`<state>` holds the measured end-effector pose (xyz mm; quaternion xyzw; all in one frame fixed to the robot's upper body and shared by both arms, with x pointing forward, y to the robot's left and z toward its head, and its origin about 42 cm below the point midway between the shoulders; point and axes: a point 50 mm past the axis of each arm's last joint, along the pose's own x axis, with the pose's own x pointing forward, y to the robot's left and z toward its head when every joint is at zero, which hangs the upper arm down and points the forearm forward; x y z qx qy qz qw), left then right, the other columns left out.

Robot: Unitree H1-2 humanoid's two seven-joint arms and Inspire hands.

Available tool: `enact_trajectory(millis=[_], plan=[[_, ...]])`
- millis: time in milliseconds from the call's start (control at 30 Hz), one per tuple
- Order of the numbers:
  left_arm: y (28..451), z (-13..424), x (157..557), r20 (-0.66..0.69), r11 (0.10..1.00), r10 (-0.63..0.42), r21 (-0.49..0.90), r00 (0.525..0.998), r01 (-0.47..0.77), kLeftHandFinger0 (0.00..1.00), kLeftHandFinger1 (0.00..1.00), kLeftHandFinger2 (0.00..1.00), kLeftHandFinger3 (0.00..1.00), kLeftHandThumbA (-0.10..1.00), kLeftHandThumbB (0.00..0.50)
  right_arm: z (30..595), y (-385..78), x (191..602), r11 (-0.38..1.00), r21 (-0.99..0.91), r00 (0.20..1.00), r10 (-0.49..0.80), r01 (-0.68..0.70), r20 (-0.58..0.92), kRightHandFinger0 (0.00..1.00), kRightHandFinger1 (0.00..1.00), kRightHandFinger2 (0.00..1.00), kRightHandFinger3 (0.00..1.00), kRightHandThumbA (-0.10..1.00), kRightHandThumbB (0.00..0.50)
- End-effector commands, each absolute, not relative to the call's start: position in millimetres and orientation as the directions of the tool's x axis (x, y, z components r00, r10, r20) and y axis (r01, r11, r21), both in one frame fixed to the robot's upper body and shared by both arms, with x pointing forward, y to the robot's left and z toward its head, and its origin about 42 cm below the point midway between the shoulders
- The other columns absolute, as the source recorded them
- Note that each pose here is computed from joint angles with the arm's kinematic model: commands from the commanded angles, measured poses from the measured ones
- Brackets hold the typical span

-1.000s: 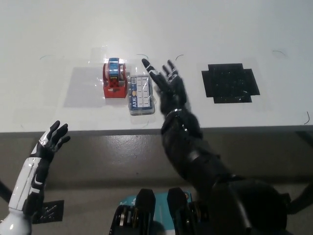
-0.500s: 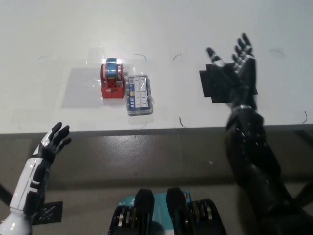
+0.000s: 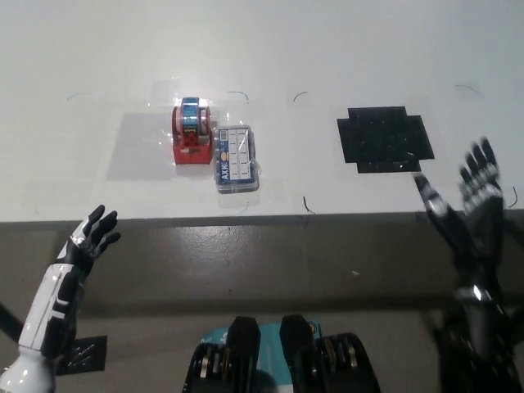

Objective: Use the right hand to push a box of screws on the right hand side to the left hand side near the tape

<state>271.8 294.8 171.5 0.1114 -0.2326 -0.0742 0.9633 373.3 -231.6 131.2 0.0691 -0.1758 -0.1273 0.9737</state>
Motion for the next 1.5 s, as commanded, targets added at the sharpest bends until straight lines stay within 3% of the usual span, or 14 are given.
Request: enact_trajectory(millis=[0, 167, 300, 367, 433, 567, 633, 800, 1067, 1133, 1200, 1267, 1400, 1467], plan=[[305.5, 196.9, 295.9, 0.475, 0.95, -0.22, 0.302, 0.852, 0.077, 1.0, 1.0, 1.0, 1.0, 1.0, 0.121, 154.2, -253.7, 289.6, 0.991, -0.124, 0.848, 0.03, 0.042, 0.529, 1.0, 1.0, 1.0, 1.0, 1.0, 0.317], [305.7, 191.4, 297.8, 0.465, 0.955, -0.205, 0.29, 0.862, 0.071, 1.0, 1.0, 1.0, 1.0, 1.0, 0.128, 124.7, -263.9, 271.5, 0.989, -0.148, 0.902, 0.05, 0.015, 0.428, 1.0, 1.0, 1.0, 1.0, 1.0, 0.29], [306.7, 184.4, 299.9, 0.465, 0.957, -0.189, 0.284, 0.865, 0.056, 1.0, 1.0, 1.0, 1.0, 0.98, 0.099, 104.8, -269.8, 265.2, 0.984, -0.175, 0.933, 0.085, -0.024, 0.351, 1.0, 1.0, 1.0, 1.0, 1.0, 0.33], [308.1, 178.5, 298.8, 0.45, 0.96, -0.174, 0.277, 0.876, 0.048, 1.0, 1.0, 1.0, 1.0, 0.99, 0.111, 94.7, -269.0, 265.9, 0.983, -0.18, 0.944, 0.101, -0.045, 0.313, 1.0, 1.0, 1.0, 1.0, 1.0, 0.343], [310.9, 171.5, 299.4, 0.437, 0.962, -0.16, 0.272, 0.885, 0.04, 1.0, 1.0, 1.0, 1.0, 1.0, 0.096, 82.7, -266.0, 270.0, 0.991, -0.118, 0.957, 0.089, -0.058, 0.276, 1.0, 1.0, 1.0, 1.0, 0.98, 0.383], [322.7, 154.3, 299.6, 0.403, 0.959, -0.132, 0.282, 0.905, 0.014, 1.0, 1.0, 1.0, 1.0, 1.0, 0.097, 59.2, -259.5, 268.9, 0.999, -0.007, 0.978, 0.032, -0.031, 0.207, 1.0, 1.0, 1.0, 1.0, 1.0, 0.4], [325.9, 150.9, 301.6, 0.4, 0.957, -0.128, 0.29, 0.908, 0.007, 1.0, 1.0, 1.0, 1.0, 1.0, 0.095, 54.1, -258.8, 268.4, 1.0, 0.015, 0.982, 0.016, -0.02, 0.191, 1.0, 1.0, 1.0, 1.0, 1.0, 0.398], [328.8, 148.1, 303.3, 0.385, 0.956, -0.112, 0.292, 0.916, -0.006, 1.0, 1.0, 1.0, 1.0, 0.99, 0.088, 53.0, -258.8, 276.1, 0.996, 0.092, 0.98, -0.005, -0.013, 0.197, 1.0, 1.0, 1.0, 1.0, 0.92, 0.296], [327.5, 140.1, 295.3, 0.35, 0.955, -0.11, 0.295, 0.93, 0.002, 1.0, 1.0, 1.0, 1.0, 1.0, 0.059, 69.8, -269.1, 294.6, 1.0, 0.015, 0.968, -0.023, 0.02, 0.249, 1.0, 1.0, 1.0, 1.0, 0.96, 0.289], [328.8, 135.3, 292.3, 0.338, 0.955, -0.107, 0.297, 0.935, 0.001, 1.0, 1.0, 1.0, 1.0, 1.0, 0.06, 74.4, -270.7, 303.0, 1.0, 0.006, 0.964, -0.029, 0.028, 0.263, 1.0, 1.0, 1.0, 1.0, 0.98, 0.317], [330.3, 130.7, 287.6, 0.328, 0.954, -0.105, 0.299, 0.939, 0.002, 1.0, 1.0, 1.0, 1.0, 1.0, 0.055, 71.8, -274.1, 304.0, 0.999, -0.045, 0.969, -0.01, 0.022, 0.247, 1.0, 1.0, 1.0, 1.0, 1.0, 0.314], [333.3, 126.8, 283.0, 0.305, 0.958, -0.094, 0.285, 0.948, 0.003, 1.0, 1.0, 1.0, 1.0, 0.99, 0.063, 63.9, -271.3, 303.7, 0.998, -0.058, 0.976, -0.011, 0.024, 0.217, 1.0, 1.0, 1.0, 1.0, 0.98, 0.335], [335.5, 126.3, 283.5, 0.317, 0.956, -0.087, 0.294, 0.944, -0.01, 1.0, 1.0, 1.0, 1.0, 0.98, 0.052, 60.9, -267.1, 306.4, 0.999, -0.029, 0.978, -0.02, 0.027, 0.209, 1.0, 1.0, 1.0, 1.0, 0.9, 0.286], [336.9, 127.3, 284.2, 0.322, 0.954, -0.087, 0.299, 0.943, -0.014, 1.0, 1.0, 1.0, 1.0, 0.99, 0.051, 60.8, -266.5, 308.9, 0.999, -0.024, 0.978, -0.021, 0.027, 0.208, 1.0, 1.0, 1.0, 1.0, 0.9, 0.299]])
